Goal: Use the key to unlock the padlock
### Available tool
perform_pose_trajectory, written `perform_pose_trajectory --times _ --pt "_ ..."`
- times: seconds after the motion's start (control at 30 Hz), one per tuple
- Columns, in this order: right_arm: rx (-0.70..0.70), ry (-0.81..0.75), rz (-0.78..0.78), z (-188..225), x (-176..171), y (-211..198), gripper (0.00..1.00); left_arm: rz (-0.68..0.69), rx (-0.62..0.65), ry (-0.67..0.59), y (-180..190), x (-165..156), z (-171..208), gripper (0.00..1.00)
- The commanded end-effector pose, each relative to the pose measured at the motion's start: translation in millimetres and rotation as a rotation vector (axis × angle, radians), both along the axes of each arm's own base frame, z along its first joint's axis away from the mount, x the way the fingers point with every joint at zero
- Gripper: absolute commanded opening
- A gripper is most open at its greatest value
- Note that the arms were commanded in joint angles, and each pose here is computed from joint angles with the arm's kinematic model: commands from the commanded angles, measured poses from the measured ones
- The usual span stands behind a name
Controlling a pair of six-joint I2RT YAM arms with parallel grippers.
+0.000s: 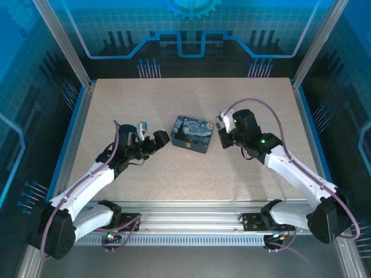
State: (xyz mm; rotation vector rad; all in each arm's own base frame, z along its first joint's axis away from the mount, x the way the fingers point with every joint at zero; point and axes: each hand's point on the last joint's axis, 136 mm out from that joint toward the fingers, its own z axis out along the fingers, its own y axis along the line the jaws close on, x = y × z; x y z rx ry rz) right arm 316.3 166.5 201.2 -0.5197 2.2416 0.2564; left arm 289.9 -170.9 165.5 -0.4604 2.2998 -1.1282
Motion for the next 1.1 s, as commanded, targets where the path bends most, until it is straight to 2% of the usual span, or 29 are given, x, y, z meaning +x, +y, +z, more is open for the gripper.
perform_pose_trajectory --times 0.0,0.13,0.27,0.57,0.8,1.07 --pt "0.014 0.088 -0.216 -16.6 -0.9 -43.5 0.00 -0.020 0.014 -0.021 0.2 -0.1 9.2 0.99" --pt "-0.003 0.168 -0.401 -39.3 7.0 -82.8 0.00 -0.017 0.020 -0.016 1.0 -0.3 7.2 0.99" --pt "-0.043 0.226 -0.512 -63.0 14.6 -106.4 0.00 -0.010 0.027 -0.005 2.6 -1.5 2.4 0.99" --pt "-0.130 0.354 -0.615 -114.7 31.4 -127.9 0.00 -0.002 0.031 0.012 4.6 -4.1 -6.6 0.99" --pt "-0.200 0.419 -0.655 -136.2 35.8 -134.7 0.00 0.005 0.031 0.022 5.6 -5.6 -12.0 0.99" --pt "-0.176 0.482 -0.640 -147.6 45.0 -123.9 0.00 0.013 0.025 0.025 6.2 -5.9 -14.5 0.99"
